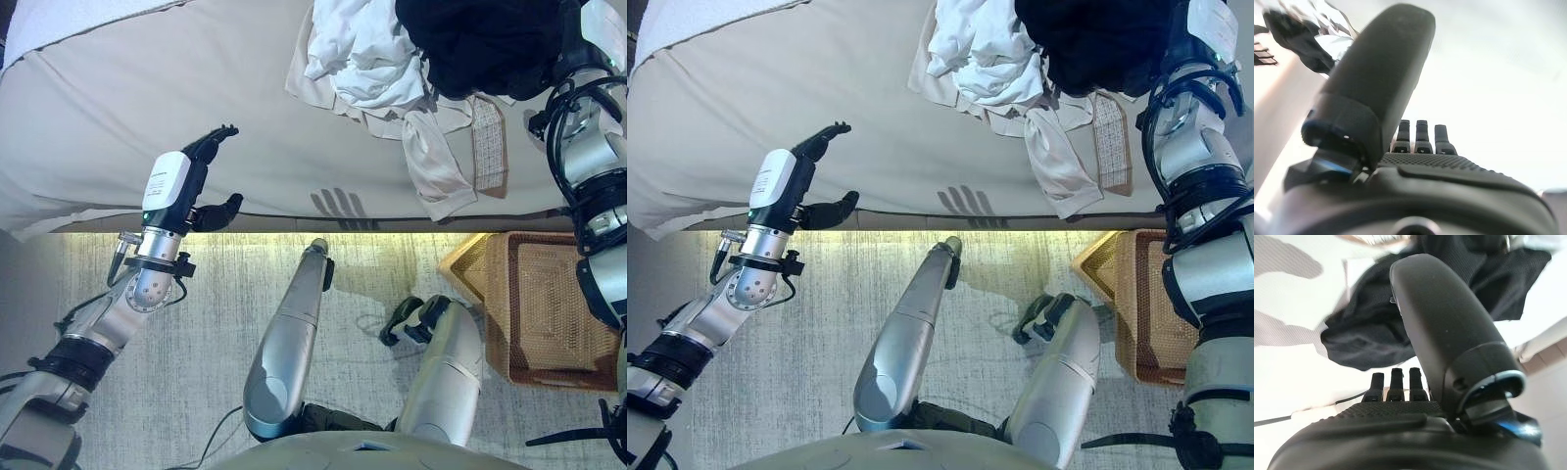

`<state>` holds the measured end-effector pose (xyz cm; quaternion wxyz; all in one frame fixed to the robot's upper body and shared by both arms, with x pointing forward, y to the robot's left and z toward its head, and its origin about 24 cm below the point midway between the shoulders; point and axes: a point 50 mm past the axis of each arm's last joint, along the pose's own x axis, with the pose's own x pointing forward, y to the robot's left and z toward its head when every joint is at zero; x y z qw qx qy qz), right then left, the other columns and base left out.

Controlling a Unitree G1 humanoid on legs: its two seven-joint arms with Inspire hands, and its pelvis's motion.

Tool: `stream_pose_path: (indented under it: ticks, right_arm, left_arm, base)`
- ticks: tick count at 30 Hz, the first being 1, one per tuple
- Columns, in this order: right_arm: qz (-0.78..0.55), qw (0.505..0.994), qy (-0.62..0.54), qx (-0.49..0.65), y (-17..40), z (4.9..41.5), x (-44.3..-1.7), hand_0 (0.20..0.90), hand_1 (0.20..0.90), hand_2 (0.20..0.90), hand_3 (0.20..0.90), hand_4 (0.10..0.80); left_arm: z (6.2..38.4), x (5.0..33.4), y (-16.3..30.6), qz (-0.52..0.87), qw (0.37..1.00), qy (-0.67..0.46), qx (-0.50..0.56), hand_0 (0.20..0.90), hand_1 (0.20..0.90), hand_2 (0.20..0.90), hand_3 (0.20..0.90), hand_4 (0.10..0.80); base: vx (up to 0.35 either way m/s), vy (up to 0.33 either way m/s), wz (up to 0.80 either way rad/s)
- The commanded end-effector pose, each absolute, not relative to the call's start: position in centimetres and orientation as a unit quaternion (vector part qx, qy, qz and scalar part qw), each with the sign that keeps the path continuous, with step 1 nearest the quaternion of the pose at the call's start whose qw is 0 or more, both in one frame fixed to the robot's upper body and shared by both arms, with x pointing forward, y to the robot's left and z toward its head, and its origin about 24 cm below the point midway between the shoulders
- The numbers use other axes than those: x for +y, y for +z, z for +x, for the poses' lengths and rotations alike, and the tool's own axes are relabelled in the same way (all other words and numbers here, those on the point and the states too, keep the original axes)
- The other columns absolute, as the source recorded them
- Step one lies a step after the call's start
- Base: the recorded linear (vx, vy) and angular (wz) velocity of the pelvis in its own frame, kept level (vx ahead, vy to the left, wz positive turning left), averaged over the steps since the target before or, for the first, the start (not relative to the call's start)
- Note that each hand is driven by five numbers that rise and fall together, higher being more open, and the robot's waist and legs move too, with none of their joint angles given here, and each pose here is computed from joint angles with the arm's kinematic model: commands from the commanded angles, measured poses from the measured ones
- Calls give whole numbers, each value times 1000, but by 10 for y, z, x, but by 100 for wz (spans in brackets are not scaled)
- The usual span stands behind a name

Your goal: Pick up the clothes from the bed and place them into the basket

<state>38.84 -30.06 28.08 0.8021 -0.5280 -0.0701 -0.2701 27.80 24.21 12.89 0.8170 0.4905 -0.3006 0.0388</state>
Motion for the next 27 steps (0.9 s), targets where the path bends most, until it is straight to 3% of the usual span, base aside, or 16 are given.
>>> stream_pose_path:
  ticks: [1, 12, 22, 23, 24, 26, 27]
  right_arm:
    - [-521, 779, -304, -169, 353, 378, -288, 900, 900, 900, 900, 800]
    - [-462, 823, -295, -145, 368, 377, -296, 900, 900, 900, 900, 800]
    - [-444, 830, -305, -148, 382, 373, -299, 900, 900, 900, 900, 800]
    - [-436, 832, -310, -149, 385, 372, -300, 728, 728, 728, 700, 600]
    - [-434, 833, -310, -148, 386, 371, -300, 641, 641, 641, 598, 498]
    - [-436, 831, -313, -146, 387, 371, -301, 300, 300, 300, 200, 100]
    - [-438, 830, -313, -144, 388, 371, -302, 300, 300, 300, 200, 100]
  left_arm:
    - [268, 251, 188, 469, 760, 117, -435, 900, 900, 900, 900, 800]
    - [258, 211, 241, 369, 764, -17, -530, 900, 900, 900, 900, 800]
    - [248, 198, 238, 338, 773, -86, -531, 900, 900, 900, 900, 800]
    - [246, 196, 236, 338, 772, -95, -530, 900, 900, 900, 900, 800]
    - [245, 196, 235, 338, 771, -98, -531, 900, 900, 900, 900, 800]
    - [243, 195, 234, 338, 769, -100, -534, 900, 900, 900, 900, 800]
    - [242, 195, 233, 337, 769, -100, -534, 900, 900, 900, 900, 800]
  base:
    - [20, -60, 7]
    - [29, -62, 9]
    - [27, -37, 6]
    - [6, -39, 6]
    - [7, -43, 6]
    - [0, -19, 7]
    - [-5, -14, 6]
